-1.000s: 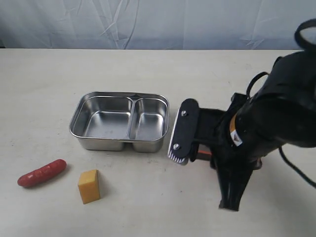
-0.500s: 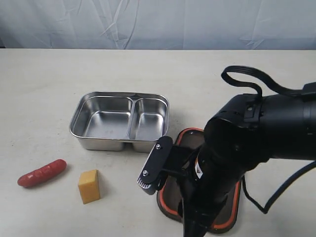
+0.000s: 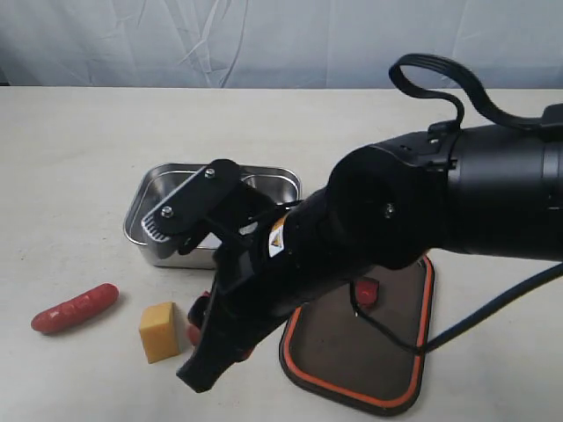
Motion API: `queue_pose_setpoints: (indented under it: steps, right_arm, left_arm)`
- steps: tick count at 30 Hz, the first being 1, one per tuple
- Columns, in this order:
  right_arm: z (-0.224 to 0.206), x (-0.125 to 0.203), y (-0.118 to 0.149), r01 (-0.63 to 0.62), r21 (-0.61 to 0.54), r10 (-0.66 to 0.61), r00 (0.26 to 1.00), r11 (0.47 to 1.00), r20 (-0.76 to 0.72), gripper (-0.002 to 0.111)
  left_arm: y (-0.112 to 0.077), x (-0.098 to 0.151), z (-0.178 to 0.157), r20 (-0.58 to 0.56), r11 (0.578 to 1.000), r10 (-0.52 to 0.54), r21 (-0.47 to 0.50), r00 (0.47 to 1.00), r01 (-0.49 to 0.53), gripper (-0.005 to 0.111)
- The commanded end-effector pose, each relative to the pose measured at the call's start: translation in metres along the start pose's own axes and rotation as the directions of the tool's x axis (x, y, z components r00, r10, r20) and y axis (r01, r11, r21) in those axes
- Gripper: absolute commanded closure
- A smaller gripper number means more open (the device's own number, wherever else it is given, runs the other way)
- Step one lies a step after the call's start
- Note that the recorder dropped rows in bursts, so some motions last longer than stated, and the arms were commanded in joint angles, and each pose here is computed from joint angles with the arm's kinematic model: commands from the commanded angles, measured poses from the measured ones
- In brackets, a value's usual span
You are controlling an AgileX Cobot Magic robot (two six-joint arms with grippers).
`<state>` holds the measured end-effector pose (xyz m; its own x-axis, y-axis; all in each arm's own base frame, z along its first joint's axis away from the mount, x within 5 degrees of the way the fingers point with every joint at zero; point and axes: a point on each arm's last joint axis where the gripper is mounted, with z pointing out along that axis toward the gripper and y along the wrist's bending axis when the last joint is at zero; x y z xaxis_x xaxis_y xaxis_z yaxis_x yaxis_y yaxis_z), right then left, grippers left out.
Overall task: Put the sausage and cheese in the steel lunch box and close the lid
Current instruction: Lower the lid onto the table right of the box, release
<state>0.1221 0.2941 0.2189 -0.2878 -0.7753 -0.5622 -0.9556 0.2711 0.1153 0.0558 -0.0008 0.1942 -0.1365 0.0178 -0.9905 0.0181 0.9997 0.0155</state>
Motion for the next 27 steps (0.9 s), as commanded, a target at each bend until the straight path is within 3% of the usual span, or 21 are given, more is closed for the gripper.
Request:
queue_pose_setpoints:
  steps: [1, 2, 3, 5, 7, 9, 14, 15, 17, 20, 22, 24, 26, 27]
  right_arm:
    - [-0.006, -0.011, 0.001, -0.055, 0.016, 0.054, 0.996, 0.998, 0.065, 0.057]
    - [-0.009, -0.013, 0.001, -0.094, 0.017, 0.092, 0.992, 0.995, 0.085, 0.059]
    - [-0.012, -0.016, 0.000, -0.114, 0.022, 0.110, 0.987, 0.993, 0.117, 0.071]
    - [-0.020, -0.020, -0.001, -0.088, 0.046, 0.079, 0.983, 0.995, 0.166, 0.105]
    - [-0.027, -0.023, -0.004, -0.082, 0.080, 0.064, 0.977, 0.993, 0.205, 0.109]
    - [-0.034, -0.021, -0.018, -0.165, 0.108, 0.137, 0.963, 0.980, 0.233, 0.109]
    - [-0.065, 0.013, -0.086, -0.422, 0.230, 0.325, 0.873, 0.877, 0.364, 0.109]
    - [-0.070, 0.019, -0.093, -0.447, 0.245, 0.340, 0.862, 0.860, 0.377, 0.109]
    - [-0.087, 0.033, -0.109, -0.509, 0.280, 0.375, 0.828, 0.814, 0.416, 0.109]
    - [-0.112, 0.054, -0.120, -0.579, 0.314, 0.404, 0.782, 0.753, 0.474, 0.109]
    - [-0.123, 0.064, -0.120, -0.604, 0.323, 0.410, 0.762, 0.728, 0.502, 0.109]
    - [-0.132, 0.076, -0.115, -0.633, 0.320, 0.421, 0.736, 0.705, 0.530, 0.109]
    - [-0.137, 0.087, -0.106, -0.647, 0.311, 0.428, 0.721, 0.696, 0.544, 0.109]
    - [-0.138, 0.092, -0.102, -0.651, 0.307, 0.431, 0.717, 0.694, 0.547, 0.109]
  left_arm:
    - [0.000, 0.001, 0.000, 0.008, 1.000, 0.007, 0.004, 1.000, -0.007, 0.107]
    - [0.000, 0.001, 0.000, 0.008, 1.000, 0.007, 0.004, 1.000, -0.007, 0.107]
    - [0.000, 0.001, 0.000, 0.008, 1.000, 0.007, 0.004, 1.000, -0.007, 0.107]
    - [0.000, 0.001, 0.000, 0.008, 1.000, 0.007, 0.004, 1.000, -0.007, 0.107]
    - [0.000, 0.001, 0.000, 0.008, 1.000, 0.007, 0.004, 1.000, -0.007, 0.107]
    - [0.000, 0.001, 0.000, 0.008, 1.000, 0.007, 0.004, 1.000, -0.007, 0.107]
    - [0.001, -0.005, 0.000, 0.070, 0.997, 0.079, -0.012, 0.994, -0.079, 0.107]
    - [0.000, -0.008, 0.000, 0.106, 0.999, 0.050, -0.005, 0.993, -0.049, 0.107]
    - [-0.001, -0.015, -0.001, 0.173, 0.991, -0.130, 0.035, 0.976, 0.126, 0.107]
    - [0.001, -0.024, -0.003, 0.264, 0.949, -0.316, 0.078, 0.911, 0.306, 0.107]
    - [0.002, -0.026, -0.004, 0.288, 0.923, -0.383, 0.094, 0.877, 0.372, 0.107]
    - [0.004, -0.028, -0.005, 0.296, 0.865, -0.500, 0.124, 0.814, 0.486, 0.107]
    - [0.005, -0.027, -0.004, 0.266, 0.763, -0.645, 0.163, 0.717, 0.626, 0.107]
    - [0.004, -0.025, -0.004, 0.247, 0.769, -0.638, 0.158, 0.729, 0.619, 0.107]
